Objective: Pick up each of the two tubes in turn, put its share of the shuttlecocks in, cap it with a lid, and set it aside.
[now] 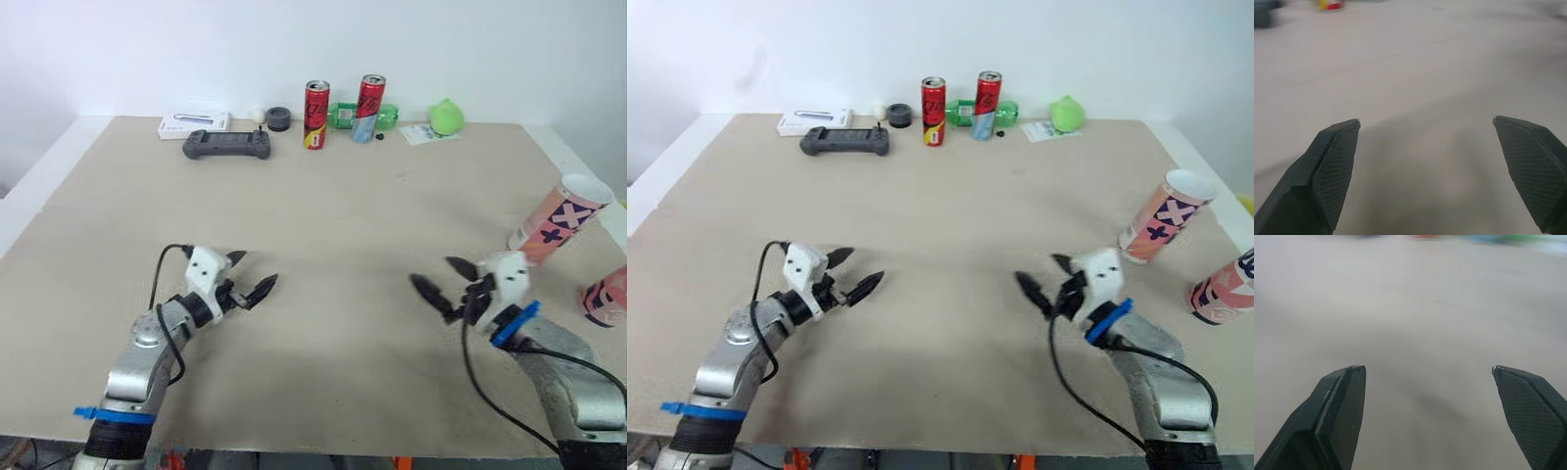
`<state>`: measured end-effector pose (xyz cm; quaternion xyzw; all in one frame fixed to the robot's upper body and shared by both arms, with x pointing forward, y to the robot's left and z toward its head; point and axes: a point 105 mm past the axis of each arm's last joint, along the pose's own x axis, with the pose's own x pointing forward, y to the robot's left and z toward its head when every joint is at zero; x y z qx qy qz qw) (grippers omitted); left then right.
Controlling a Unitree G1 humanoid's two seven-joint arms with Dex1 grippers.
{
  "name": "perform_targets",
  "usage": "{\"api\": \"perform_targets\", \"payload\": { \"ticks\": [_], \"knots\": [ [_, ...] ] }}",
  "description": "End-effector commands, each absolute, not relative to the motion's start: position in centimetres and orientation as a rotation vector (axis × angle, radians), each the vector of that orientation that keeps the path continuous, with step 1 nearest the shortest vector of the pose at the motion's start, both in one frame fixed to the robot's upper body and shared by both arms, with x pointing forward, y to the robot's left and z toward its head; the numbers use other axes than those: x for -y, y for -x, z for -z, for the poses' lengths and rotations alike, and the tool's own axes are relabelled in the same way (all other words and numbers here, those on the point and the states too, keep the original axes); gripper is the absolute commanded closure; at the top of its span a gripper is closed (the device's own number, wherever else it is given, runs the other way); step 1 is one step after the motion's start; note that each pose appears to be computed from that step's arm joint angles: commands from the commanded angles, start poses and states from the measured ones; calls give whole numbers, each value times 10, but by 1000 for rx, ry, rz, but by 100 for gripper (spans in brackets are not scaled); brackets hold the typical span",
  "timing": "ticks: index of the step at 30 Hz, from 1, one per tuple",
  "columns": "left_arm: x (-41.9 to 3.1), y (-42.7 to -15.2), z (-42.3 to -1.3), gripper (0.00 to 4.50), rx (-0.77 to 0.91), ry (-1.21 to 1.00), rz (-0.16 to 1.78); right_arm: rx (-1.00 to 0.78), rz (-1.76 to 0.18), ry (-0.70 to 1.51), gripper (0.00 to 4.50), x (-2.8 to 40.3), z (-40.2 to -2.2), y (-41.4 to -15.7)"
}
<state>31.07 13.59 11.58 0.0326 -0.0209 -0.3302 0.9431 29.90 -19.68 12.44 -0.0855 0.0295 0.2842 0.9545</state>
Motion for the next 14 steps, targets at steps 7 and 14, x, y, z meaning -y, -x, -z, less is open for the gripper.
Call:
{"api": "perform_targets", "payload": {
  "ticks": [7, 14],
  "knots": [
    [-143, -302, -134, 0, 117, -104, 644, 13, -646, 171, 7, 172, -137, -309],
    [-145, -300, -130, 0, 102, -116, 641, 16, -664, 161, 7, 167, -138, -310]
  ]
}}
